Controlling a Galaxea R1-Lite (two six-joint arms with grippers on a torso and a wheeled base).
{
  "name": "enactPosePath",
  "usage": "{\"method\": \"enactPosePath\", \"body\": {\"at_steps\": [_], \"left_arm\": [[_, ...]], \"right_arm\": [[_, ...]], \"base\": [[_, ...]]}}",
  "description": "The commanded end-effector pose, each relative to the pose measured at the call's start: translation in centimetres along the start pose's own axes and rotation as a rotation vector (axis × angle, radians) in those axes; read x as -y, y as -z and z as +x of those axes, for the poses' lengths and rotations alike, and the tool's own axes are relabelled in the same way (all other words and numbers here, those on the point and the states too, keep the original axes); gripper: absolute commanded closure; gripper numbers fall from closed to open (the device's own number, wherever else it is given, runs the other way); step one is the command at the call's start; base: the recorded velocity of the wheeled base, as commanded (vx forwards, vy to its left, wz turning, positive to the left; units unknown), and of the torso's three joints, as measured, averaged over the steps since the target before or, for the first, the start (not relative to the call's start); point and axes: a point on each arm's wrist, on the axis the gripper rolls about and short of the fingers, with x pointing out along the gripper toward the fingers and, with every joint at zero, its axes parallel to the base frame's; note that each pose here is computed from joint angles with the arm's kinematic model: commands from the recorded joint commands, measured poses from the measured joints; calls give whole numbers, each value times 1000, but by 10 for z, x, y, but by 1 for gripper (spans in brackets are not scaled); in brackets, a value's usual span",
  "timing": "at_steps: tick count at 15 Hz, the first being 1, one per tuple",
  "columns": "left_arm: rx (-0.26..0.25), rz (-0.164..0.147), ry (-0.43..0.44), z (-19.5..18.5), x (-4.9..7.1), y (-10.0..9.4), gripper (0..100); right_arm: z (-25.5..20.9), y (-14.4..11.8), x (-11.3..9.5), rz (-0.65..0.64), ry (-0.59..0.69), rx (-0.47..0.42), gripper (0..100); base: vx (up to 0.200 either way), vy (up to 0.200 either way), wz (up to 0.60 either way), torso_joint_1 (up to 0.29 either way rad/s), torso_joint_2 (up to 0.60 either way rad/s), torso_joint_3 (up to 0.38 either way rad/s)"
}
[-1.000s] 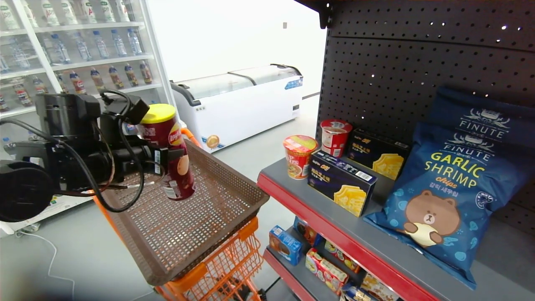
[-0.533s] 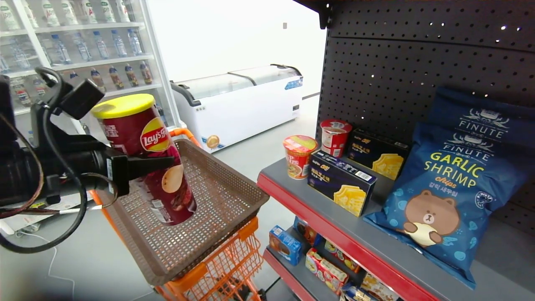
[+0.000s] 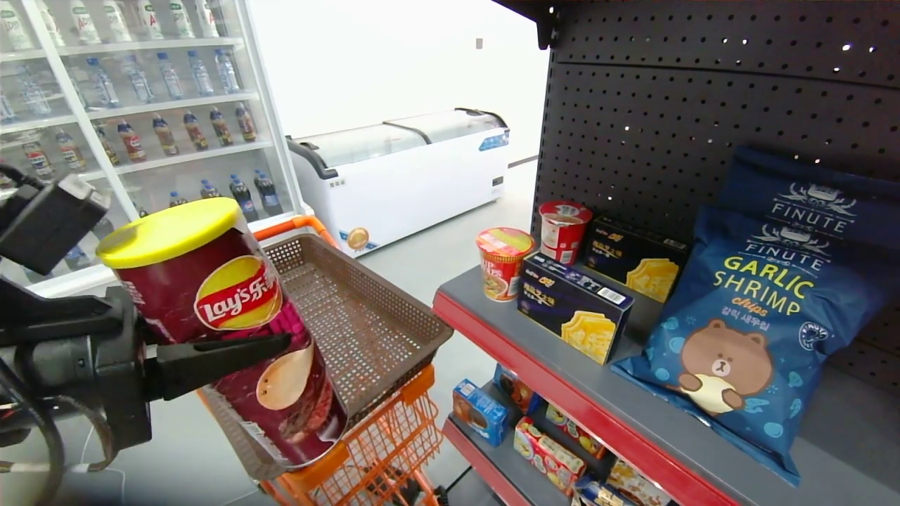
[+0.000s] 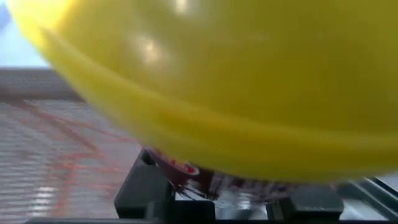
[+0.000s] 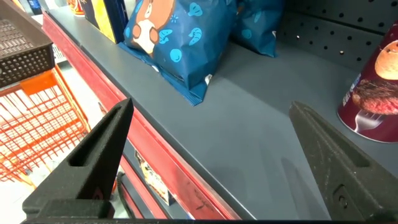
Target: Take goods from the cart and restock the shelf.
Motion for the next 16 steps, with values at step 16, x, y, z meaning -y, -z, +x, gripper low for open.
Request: {"method": "enactPosePath", "body": {"at_steps": [16], "left_arm": [[-38, 37, 549, 57, 31, 5, 100]], "right_arm": [[0, 0, 0, 0, -4, 1, 0]], "base": [[0, 0, 0, 0, 0, 0]]}}
